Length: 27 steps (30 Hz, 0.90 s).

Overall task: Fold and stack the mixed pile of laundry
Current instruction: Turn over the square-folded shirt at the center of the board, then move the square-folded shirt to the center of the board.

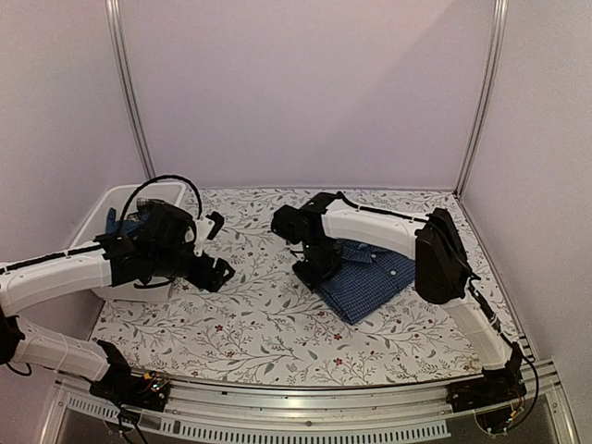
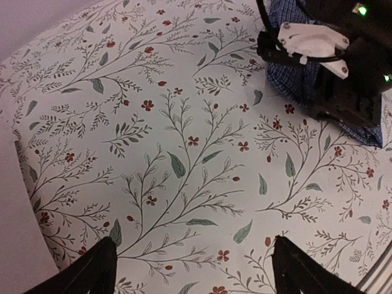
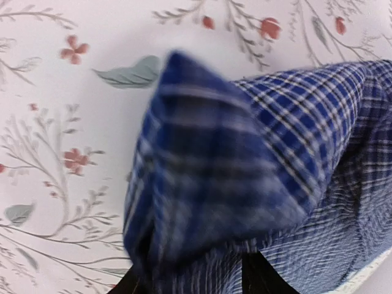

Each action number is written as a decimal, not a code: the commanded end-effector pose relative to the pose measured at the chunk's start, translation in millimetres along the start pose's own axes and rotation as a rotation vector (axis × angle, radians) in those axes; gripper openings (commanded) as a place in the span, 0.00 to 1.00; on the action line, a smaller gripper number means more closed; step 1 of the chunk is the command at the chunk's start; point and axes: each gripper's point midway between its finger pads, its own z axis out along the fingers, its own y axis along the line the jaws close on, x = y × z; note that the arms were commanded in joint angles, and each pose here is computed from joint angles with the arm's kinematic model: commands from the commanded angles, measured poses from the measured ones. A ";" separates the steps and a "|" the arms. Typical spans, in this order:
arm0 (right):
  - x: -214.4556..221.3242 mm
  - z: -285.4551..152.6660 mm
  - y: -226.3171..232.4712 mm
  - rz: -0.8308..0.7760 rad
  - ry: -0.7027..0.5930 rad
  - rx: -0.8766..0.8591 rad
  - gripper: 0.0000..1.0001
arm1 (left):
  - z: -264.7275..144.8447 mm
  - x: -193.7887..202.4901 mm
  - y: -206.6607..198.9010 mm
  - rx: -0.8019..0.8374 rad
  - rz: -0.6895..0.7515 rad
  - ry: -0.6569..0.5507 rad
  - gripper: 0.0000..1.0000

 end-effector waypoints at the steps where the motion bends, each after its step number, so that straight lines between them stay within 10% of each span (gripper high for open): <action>1: -33.1 -69.5 84.4 -0.045 -0.166 -0.523 0.59 | -15.1 -29.7 7.5 0.022 -0.123 -0.091 0.90; 5: -58.5 -153.8 81.0 -0.064 -0.399 -0.809 0.81 | -19.8 -51.9 0.6 0.098 -0.201 -0.158 0.97; 11: -60.5 -203.7 -45.8 0.163 -0.642 -0.937 0.82 | -7.4 -78.1 -34.1 0.260 -0.242 -0.181 1.00; 18: -14.2 -95.3 -196.8 0.530 -0.539 -0.698 0.75 | 45.0 -112.0 -112.8 0.431 -0.121 -0.089 1.00; 27: 28.6 19.2 -194.6 0.570 -0.277 -0.677 0.68 | 143.3 -89.2 -219.4 0.664 0.003 0.196 0.83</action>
